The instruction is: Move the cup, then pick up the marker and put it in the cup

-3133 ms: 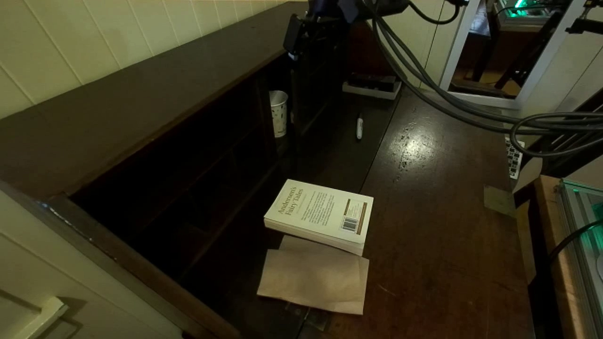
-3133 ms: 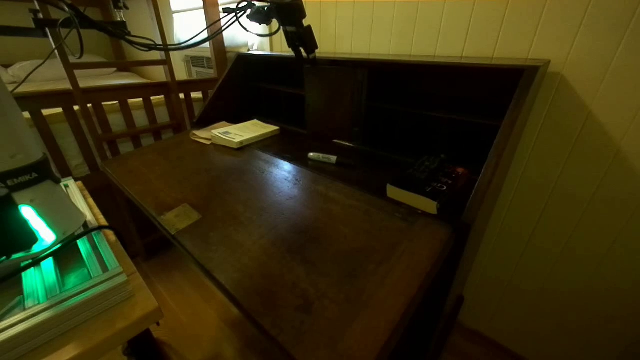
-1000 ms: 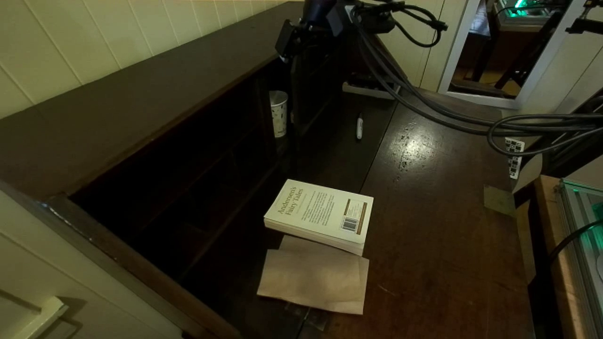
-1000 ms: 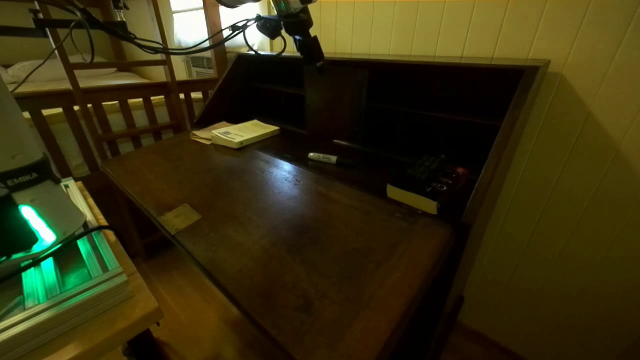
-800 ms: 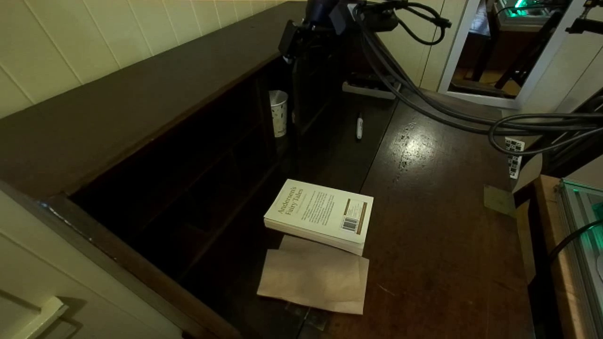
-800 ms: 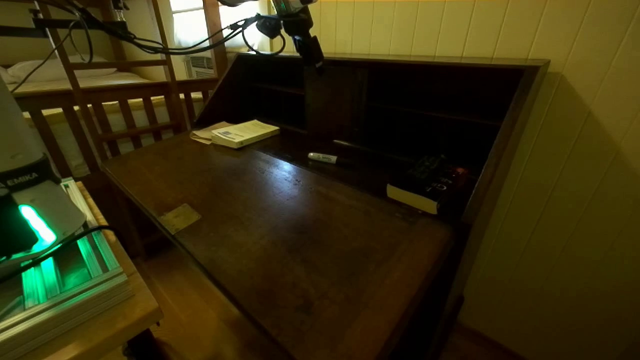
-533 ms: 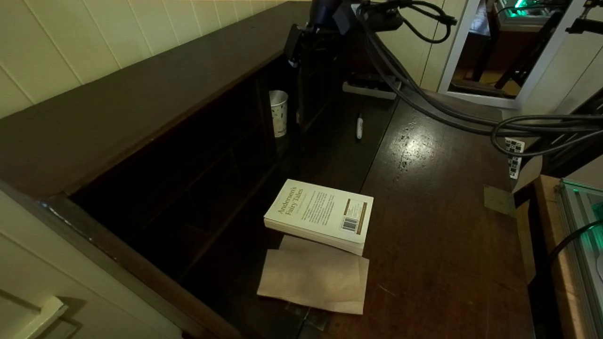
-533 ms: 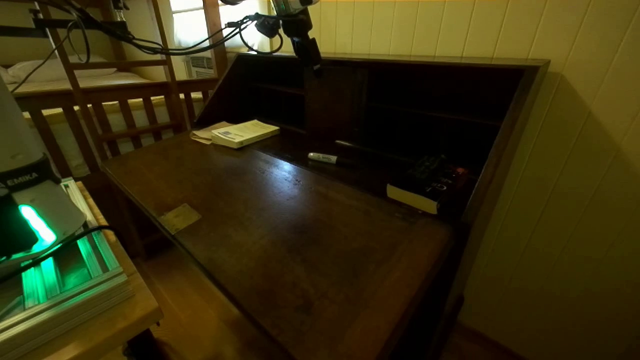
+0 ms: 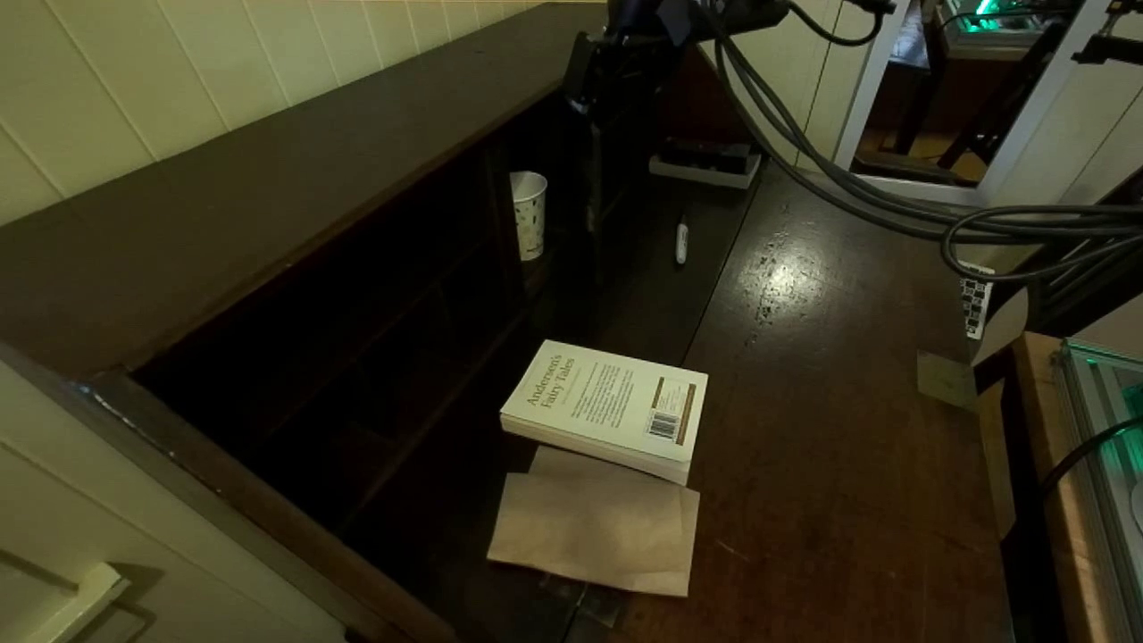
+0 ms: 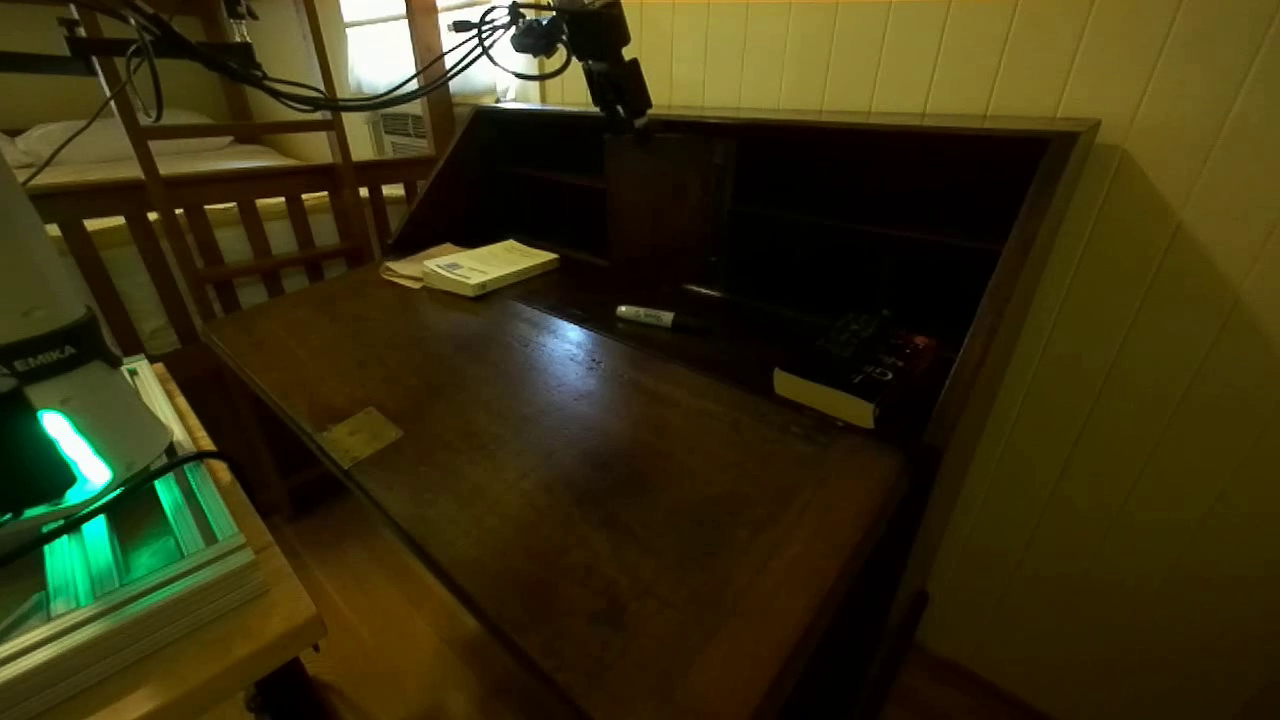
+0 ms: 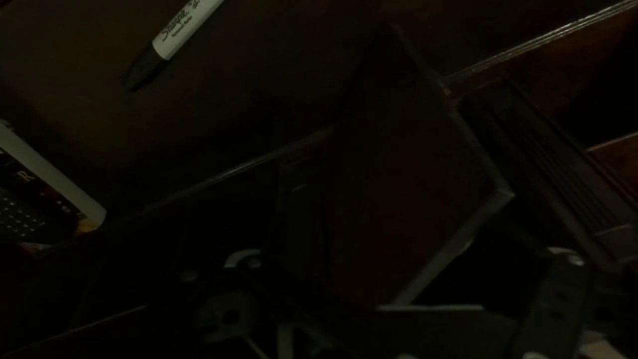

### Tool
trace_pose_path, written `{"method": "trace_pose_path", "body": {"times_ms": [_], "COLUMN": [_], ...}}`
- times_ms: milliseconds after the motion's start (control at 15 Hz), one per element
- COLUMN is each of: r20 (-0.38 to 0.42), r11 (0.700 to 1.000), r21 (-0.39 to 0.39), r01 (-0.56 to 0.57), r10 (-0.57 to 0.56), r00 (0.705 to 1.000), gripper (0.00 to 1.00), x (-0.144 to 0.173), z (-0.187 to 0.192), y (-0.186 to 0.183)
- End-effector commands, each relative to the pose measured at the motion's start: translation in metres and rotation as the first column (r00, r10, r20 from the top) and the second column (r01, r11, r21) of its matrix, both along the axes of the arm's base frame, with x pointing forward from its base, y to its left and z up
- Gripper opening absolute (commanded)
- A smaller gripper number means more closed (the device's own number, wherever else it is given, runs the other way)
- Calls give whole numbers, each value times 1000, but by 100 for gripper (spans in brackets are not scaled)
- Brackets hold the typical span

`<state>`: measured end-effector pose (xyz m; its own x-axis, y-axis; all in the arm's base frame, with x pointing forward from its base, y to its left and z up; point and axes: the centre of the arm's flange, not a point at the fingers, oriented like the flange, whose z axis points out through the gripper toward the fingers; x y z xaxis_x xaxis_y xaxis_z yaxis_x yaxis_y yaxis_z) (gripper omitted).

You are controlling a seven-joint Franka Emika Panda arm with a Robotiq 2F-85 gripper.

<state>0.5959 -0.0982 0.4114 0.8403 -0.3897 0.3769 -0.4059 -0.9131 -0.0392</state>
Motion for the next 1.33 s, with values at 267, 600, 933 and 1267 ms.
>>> {"method": "trace_pose_path", "body": {"times_ms": [267, 600, 933, 1267], "r20": [-83, -141, -161, -185], "r11": [996, 988, 971, 957], "r21": [-87, -149, -232, -277], "r01": [-20, -39, -61, -83], "r10": [12, 18, 23, 32], "r00": [996, 990, 987, 982], "gripper": [100, 100, 100, 100], "x": [-18, -26, -34, -39], "z": [0, -2, 2, -2], "y": [-18, -29, -48, -63]}}
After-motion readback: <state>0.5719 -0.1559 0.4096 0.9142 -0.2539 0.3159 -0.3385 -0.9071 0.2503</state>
